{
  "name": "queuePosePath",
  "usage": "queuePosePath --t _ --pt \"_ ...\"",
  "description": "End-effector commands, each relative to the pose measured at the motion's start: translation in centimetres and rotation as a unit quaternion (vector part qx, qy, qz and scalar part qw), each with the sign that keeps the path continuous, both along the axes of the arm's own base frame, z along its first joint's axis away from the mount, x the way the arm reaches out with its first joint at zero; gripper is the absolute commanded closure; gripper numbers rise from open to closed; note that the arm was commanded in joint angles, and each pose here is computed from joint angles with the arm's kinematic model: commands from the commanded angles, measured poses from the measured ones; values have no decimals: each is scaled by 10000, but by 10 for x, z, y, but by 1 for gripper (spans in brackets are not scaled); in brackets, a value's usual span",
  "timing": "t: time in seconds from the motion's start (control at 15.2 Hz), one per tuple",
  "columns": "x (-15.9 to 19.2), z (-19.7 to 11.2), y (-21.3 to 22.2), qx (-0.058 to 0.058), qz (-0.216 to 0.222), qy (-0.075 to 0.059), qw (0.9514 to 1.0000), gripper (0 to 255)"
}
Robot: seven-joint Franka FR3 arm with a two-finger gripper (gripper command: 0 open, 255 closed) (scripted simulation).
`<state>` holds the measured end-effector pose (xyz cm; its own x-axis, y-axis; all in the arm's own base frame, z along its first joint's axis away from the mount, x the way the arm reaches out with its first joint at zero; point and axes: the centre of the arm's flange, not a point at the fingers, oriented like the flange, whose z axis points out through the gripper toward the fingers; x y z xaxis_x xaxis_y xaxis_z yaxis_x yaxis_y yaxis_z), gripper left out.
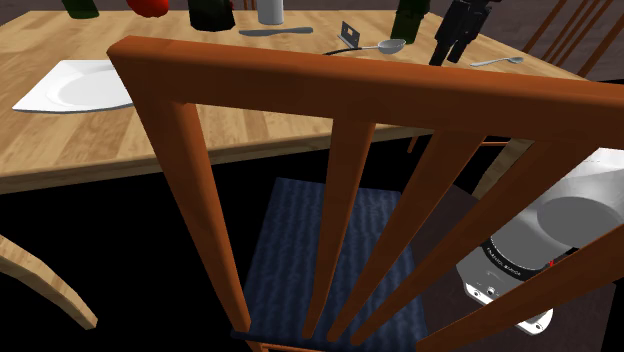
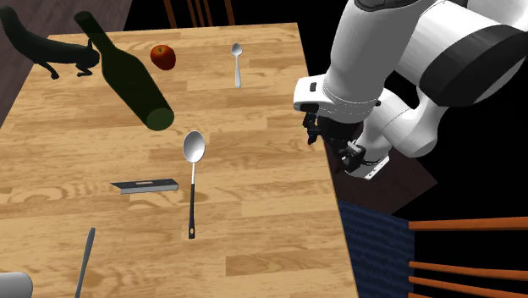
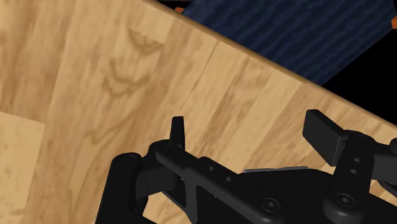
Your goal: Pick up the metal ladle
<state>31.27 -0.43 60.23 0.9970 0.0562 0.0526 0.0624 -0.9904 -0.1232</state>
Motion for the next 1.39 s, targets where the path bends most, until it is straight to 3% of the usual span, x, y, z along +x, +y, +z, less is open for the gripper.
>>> queuePosePath --t 0.0,0.33,0.66,0.99,1.32 --pt "0 0 0 0 0 0 10000 0" --pt "46 -12 -48 13 1001 -129 9949 0" --pt "101 -22 -85 27 1992 -257 9796 0" --pt "163 -31 -110 40 2963 -382 9543 0" --pt "229 -38 -123 52 3903 -503 9193 0"
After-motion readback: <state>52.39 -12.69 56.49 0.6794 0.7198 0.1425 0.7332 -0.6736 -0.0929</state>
